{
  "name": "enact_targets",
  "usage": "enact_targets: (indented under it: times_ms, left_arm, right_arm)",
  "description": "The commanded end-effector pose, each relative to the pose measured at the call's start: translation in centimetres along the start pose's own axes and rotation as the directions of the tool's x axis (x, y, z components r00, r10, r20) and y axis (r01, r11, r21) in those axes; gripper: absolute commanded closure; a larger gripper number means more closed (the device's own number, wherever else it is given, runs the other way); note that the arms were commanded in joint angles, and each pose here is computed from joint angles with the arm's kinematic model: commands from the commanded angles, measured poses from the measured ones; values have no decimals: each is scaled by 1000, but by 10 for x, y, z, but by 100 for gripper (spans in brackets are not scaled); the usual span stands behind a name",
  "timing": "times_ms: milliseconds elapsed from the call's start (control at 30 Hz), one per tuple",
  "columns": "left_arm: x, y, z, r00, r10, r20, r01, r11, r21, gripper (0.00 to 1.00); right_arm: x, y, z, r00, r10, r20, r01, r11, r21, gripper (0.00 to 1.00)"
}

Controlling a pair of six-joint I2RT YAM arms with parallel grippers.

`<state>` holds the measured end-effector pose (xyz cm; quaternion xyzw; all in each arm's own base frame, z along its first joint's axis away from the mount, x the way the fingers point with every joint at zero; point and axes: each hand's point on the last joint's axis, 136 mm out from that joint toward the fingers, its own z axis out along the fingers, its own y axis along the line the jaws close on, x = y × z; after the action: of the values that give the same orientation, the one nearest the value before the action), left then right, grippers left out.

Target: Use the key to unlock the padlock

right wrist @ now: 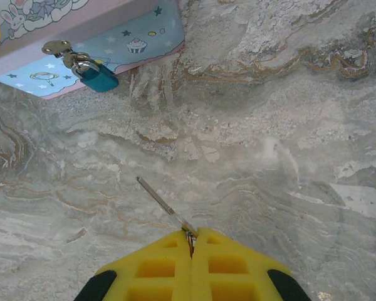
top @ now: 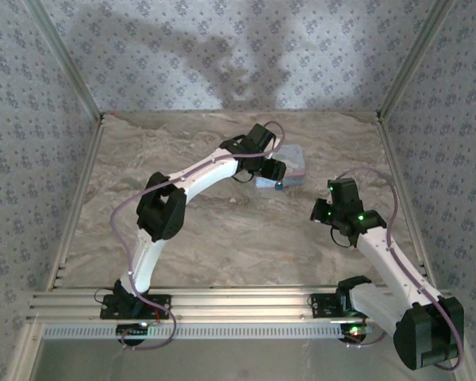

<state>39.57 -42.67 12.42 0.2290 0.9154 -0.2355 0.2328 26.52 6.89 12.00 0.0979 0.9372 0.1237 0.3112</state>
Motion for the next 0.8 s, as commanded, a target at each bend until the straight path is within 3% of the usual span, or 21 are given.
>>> enact_targets:
  times_ms: [0, 433, 767]
  left_arm:
    - [10, 5, 2, 997, 36, -62, -39, 998, -56, 39]
    - [44, 20, 14, 979, 66, -192, -93, 986, -136, 38]
    - [81, 34, -8, 976, 53, -211, -88, 983, -160, 38]
  right_arm:
    - [2, -6, -1, 1000, 21, 1, -21, 999, 24, 100]
    - [4, -8, -3, 1000, 21, -13, -21, 999, 33, 100]
    - [2, -5, -2, 1000, 16, -8, -16, 1000, 17, 100]
